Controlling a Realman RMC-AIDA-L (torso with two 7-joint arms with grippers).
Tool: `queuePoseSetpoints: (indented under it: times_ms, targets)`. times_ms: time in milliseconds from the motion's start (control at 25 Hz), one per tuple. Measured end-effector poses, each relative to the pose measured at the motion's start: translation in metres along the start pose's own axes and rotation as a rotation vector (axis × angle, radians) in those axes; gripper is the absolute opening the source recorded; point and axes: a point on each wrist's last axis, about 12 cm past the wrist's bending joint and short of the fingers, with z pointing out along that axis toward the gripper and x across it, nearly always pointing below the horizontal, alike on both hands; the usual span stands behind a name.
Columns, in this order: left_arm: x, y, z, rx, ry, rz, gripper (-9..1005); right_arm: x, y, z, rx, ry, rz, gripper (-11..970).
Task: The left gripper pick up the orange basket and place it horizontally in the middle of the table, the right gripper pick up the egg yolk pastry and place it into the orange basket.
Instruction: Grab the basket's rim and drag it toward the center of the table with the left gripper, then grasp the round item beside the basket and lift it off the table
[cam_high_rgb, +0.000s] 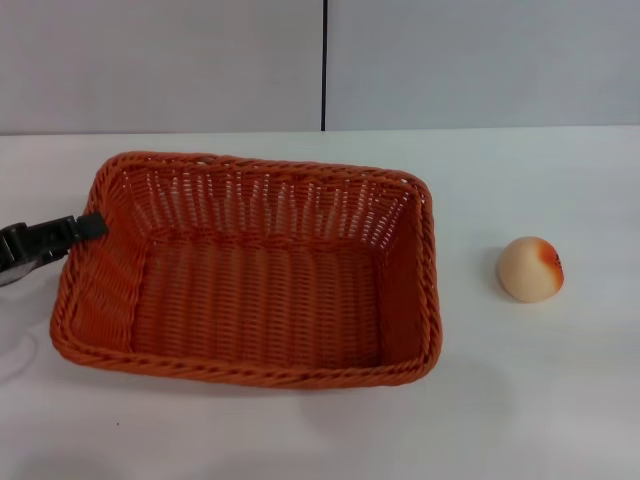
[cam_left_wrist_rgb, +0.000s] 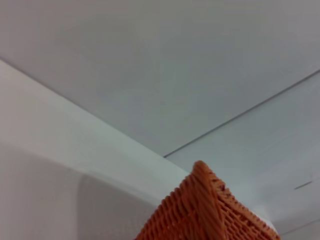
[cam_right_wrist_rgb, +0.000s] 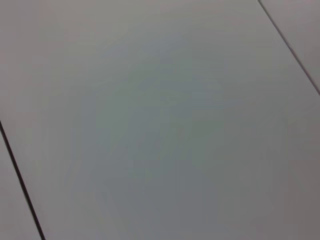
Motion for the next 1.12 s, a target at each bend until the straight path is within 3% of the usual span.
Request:
queuePoseSetpoints:
  times_ms: [80, 400, 560, 640, 680, 720, 840, 920, 960, 1080, 1120]
  targets:
    - [0.0, 0.0, -0.001, -0.006, 0.014, 0.003, 284, 0.001, 0.001, 0.001, -0.002, 0.004, 0.0, 727]
    - [-0.007, 0.003, -0.011, -0.048, 0.06, 0.019, 517, -0.001, 0.0, 0.003, -0.009, 0.009, -0.007, 727]
    - [-0.018, 0.009, -0.022, -0.105, 0.081, 0.091, 653, -0.002, -0.001, 0.007, -0.021, 0.027, -0.021, 727]
    - [-0.024, 0.012, -0.028, -0.122, 0.058, 0.121, 751, -0.004, -0.001, 0.012, -0.053, 0.045, -0.009, 727]
    - [-0.034, 0.015, -0.042, -0.147, -0.036, 0.171, 799, -0.005, 0.0, 0.014, -0.073, 0.053, 0.009, 727]
    - [-0.041, 0.015, -0.052, -0.157, -0.134, 0.215, 799, -0.013, 0.0, 0.02, -0.141, 0.078, 0.074, 727]
    - [-0.041, 0.015, -0.052, -0.157, -0.134, 0.215, 799, -0.022, 0.003, 0.026, -0.226, 0.109, 0.128, 727]
    - [-0.042, 0.01, -0.053, -0.128, -0.435, 0.41, 799, -0.042, 0.011, 0.04, -0.398, 0.207, 0.202, 727]
    - [-0.042, 0.01, -0.052, -0.129, -0.457, 0.43, 799, -0.042, 0.011, 0.04, -0.398, 0.207, 0.202, 727]
    - [-0.039, 0.011, -0.043, -0.111, -0.549, 0.475, 799, -0.064, 0.024, 0.058, -0.596, 0.411, 0.225, 727]
    - [-0.038, 0.012, -0.038, -0.094, -0.569, 0.478, 799, -0.077, 0.039, 0.07, -0.733, 0.573, 0.193, 727]
